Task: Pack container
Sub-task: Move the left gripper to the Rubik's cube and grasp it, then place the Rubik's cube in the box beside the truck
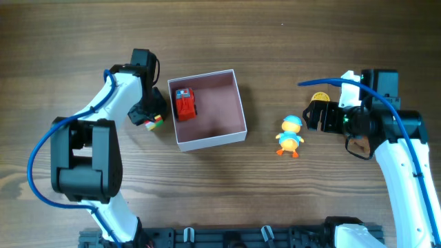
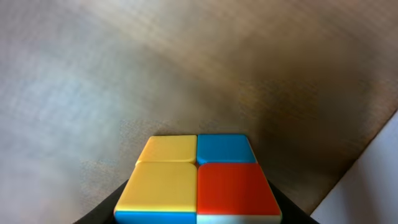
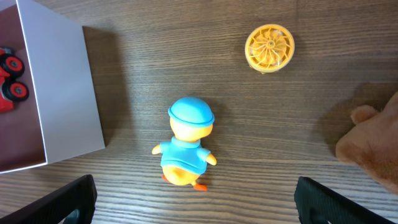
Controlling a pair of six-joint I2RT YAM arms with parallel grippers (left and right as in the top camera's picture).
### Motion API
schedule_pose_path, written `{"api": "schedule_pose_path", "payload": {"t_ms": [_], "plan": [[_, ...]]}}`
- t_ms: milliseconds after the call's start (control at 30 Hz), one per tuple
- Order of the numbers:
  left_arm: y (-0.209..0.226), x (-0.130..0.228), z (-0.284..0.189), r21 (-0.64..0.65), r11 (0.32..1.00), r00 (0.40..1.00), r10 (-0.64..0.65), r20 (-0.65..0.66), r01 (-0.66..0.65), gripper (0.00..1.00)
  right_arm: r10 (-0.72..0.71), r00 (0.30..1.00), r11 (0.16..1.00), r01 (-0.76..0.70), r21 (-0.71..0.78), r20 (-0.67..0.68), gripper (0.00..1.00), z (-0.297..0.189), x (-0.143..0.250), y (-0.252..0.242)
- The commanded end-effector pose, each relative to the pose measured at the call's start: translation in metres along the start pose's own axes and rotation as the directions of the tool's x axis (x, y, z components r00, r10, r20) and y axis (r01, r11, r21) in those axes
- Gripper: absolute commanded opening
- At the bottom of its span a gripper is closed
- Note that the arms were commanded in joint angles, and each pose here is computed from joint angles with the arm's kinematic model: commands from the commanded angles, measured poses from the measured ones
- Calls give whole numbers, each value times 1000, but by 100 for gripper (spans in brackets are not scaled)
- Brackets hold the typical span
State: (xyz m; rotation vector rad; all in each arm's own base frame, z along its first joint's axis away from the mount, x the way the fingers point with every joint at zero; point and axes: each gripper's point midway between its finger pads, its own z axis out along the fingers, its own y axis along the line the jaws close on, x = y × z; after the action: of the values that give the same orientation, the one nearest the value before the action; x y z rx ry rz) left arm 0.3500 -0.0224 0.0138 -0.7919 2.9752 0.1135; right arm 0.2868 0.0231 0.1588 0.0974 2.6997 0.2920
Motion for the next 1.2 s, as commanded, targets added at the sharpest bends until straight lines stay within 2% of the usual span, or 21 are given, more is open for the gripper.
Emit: {"api": "schedule_pose_path", "payload": {"t_ms": [0,100,233,300,400,467,600,700,733,800,833,900,933,1167], "plan": [[-7,-25,-65,83,997,992,-19,122,9,4,2,1000,1000,-2,3,5,100,-1,-4,1],[-25,-30,-146,207,977,959,-16,283,-45,4,2,1000,1000,-2,3,5,100,-1,-4,1],[-84,8,-202,324,913,901,92,425,-246,4,1,1000,1000,-1,3,8,100,-1,-5,1],[-124,30,-195,336,879,882,171,439,-338,4,1,1000,1000,-1,3,8,100,-1,-4,1],[-160,45,-160,319,868,882,238,406,-381,4,2,1000,1000,-2,2,7,100,-1,-4,1],[-172,49,-112,270,891,904,270,331,-365,4,2,1000,1000,-3,2,6,100,-1,-4,1],[-170,48,-51,191,919,924,298,238,-346,5,2,1000,1000,-2,2,5,100,-1,-4,1],[-168,31,-37,193,931,935,262,240,-311,14,2,1000,1000,-3,2,4,100,-1,-4,1],[-168,28,-37,195,931,934,260,244,-310,23,3,1000,1000,-3,2,4,100,-1,-4,1],[-167,29,-37,193,930,933,264,244,-313,32,2,1000,1000,-3,2,4,100,-1,-4,1],[-168,29,-37,193,930,933,265,244,-314,43,2,1000,1000,-3,2,4,100,-1,-4,1],[-168,29,-37,193,929,933,265,244,-314,48,2,1000,1000,-3,2,4,100,-1,-4,1],[-168,29,-37,194,929,933,264,244,-314,54,2,1000,1000,-2,2,4,100,-1,-4,1],[-168,29,-37,193,929,933,265,243,-314,60,2,1000,1000,-3,2,4,100,-1,-4,1]]}}
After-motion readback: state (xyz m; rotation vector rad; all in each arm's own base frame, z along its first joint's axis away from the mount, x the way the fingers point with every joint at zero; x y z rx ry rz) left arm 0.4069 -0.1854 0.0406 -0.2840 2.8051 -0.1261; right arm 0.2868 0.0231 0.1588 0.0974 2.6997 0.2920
